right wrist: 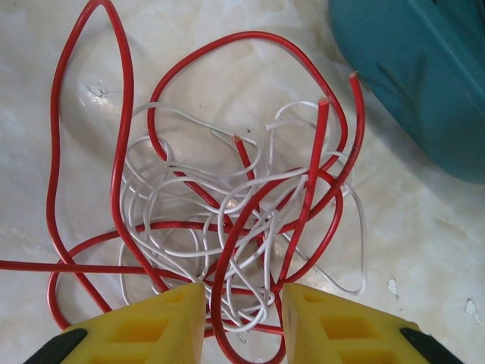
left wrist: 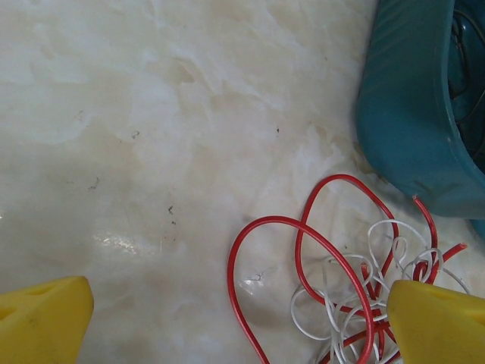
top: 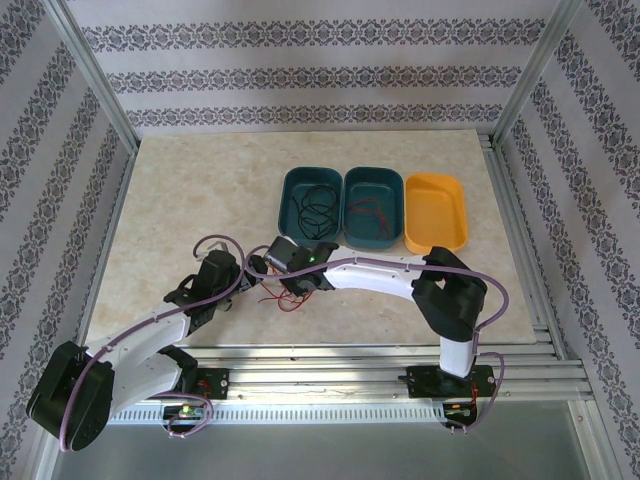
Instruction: Untangle the cables
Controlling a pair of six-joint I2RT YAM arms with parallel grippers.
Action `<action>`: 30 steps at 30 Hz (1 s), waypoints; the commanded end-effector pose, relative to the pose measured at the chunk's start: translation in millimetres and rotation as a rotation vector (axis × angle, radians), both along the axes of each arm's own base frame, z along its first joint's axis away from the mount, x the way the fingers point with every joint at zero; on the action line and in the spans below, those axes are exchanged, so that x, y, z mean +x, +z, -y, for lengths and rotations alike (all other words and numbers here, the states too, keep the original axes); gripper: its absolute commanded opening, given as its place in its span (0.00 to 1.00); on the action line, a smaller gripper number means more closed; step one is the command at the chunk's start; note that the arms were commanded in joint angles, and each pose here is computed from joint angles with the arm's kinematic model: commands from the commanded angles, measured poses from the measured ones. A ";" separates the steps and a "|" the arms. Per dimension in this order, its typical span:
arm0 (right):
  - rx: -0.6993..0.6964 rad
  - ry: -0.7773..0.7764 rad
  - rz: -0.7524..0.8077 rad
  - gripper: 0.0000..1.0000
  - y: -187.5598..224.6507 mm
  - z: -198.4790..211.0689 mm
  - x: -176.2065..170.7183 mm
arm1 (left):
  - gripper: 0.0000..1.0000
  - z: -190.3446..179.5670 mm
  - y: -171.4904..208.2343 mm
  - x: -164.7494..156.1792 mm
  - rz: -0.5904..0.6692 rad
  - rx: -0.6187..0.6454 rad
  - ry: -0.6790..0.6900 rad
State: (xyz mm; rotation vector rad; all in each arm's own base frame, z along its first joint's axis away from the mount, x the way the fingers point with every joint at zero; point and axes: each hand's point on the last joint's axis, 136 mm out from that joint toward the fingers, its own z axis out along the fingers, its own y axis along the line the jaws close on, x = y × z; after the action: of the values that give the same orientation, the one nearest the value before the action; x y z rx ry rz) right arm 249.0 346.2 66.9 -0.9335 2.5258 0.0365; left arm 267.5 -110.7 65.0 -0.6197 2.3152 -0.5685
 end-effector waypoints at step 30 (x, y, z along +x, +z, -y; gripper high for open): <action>-0.016 0.004 -0.003 0.14 -3.0 -4.6 7.1 | 0.99 -6.7 -6.9 -5.6 -0.021 0.004 0.016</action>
State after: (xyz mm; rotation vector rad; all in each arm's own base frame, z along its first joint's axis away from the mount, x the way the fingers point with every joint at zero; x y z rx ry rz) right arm 253.2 351.6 51.3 -0.9621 2.5431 0.0040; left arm 267.1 -110.5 64.8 -0.6220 2.3149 -0.5694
